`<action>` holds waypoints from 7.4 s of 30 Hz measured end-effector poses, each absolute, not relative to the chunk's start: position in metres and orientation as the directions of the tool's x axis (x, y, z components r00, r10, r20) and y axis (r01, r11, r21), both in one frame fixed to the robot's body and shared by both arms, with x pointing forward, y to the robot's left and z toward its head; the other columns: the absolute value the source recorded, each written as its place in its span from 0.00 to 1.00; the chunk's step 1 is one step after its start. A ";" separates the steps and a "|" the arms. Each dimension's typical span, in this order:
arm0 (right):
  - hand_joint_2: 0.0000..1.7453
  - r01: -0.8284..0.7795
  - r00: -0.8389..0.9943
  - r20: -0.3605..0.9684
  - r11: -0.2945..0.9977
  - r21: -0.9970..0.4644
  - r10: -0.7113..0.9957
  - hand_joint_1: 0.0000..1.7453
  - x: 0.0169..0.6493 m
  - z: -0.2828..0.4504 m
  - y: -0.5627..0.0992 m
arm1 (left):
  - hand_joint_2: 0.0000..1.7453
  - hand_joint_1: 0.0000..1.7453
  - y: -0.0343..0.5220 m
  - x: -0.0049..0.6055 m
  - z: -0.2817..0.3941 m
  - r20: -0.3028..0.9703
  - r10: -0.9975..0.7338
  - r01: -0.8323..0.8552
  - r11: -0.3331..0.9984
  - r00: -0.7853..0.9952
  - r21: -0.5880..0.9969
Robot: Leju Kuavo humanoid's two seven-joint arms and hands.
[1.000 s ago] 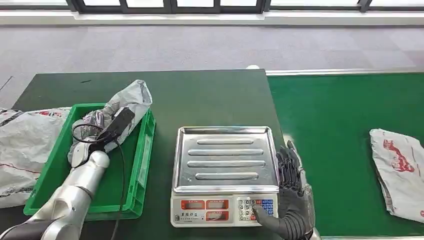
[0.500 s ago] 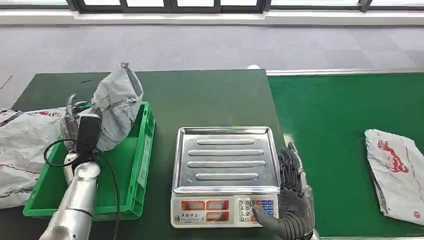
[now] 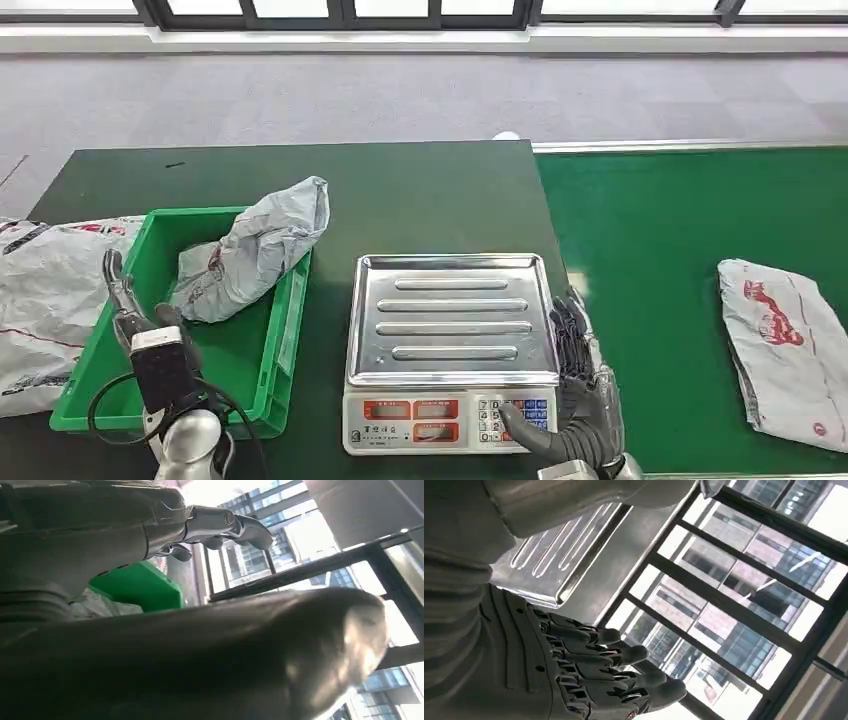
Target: Moved the parcel from conveyor to table for the left to box.
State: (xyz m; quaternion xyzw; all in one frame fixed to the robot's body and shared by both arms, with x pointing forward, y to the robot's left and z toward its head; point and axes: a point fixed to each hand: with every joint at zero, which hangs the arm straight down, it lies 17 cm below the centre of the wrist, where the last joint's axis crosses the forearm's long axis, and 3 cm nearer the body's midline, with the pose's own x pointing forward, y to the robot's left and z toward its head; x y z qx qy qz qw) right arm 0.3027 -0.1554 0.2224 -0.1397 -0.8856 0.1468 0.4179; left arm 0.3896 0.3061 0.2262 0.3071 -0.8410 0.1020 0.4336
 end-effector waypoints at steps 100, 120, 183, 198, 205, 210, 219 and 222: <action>1.00 -0.658 0.380 -0.145 0.157 -0.736 0.913 1.00 0.320 -0.143 -0.522 | 0.00 0.00 0.215 0.367 0.254 0.750 0.035 -0.167 0.967 -0.661 -0.192; 1.00 -0.232 0.304 0.090 0.165 -0.959 0.948 1.00 0.409 -0.068 -0.451 | 0.00 0.00 0.230 0.353 0.257 0.747 0.010 -0.217 0.954 -0.664 -0.205; 1.00 -0.212 -0.422 0.767 0.770 -0.602 0.483 1.00 0.464 0.134 -0.060 | 0.00 0.00 0.231 0.369 0.249 0.761 0.019 -0.229 0.949 -0.648 -0.219; 1.00 -0.400 -0.332 0.809 0.703 -0.587 0.486 0.00 0.431 0.072 -0.018 | 0.00 0.00 0.231 0.366 0.239 0.780 0.005 -0.247 0.947 -0.625 -0.204; 1.00 -0.405 -0.336 0.824 0.720 -0.563 0.455 0.00 0.427 0.075 -0.016 | 0.00 0.00 0.233 0.364 0.238 0.783 -0.004 -0.260 0.944 -0.621 -0.202; 1.00 -0.396 -0.353 0.842 0.751 -0.529 0.407 0.00 0.417 0.084 -0.019 | 0.00 0.00 0.234 0.362 0.236 0.786 -0.010 -0.266 0.943 -0.618 -0.198; 1.00 -0.387 -0.366 0.847 0.764 -0.516 0.386 0.00 0.410 0.088 -0.023 | 0.00 0.00 0.234 0.360 0.237 0.785 -0.013 -0.267 0.944 -0.619 -0.195; 1.00 -0.364 -0.409 0.855 0.802 -0.473 0.318 0.00 0.399 0.104 -0.027 | 0.00 0.00 0.234 0.360 0.237 0.785 -0.019 -0.269 0.944 -0.619 -0.190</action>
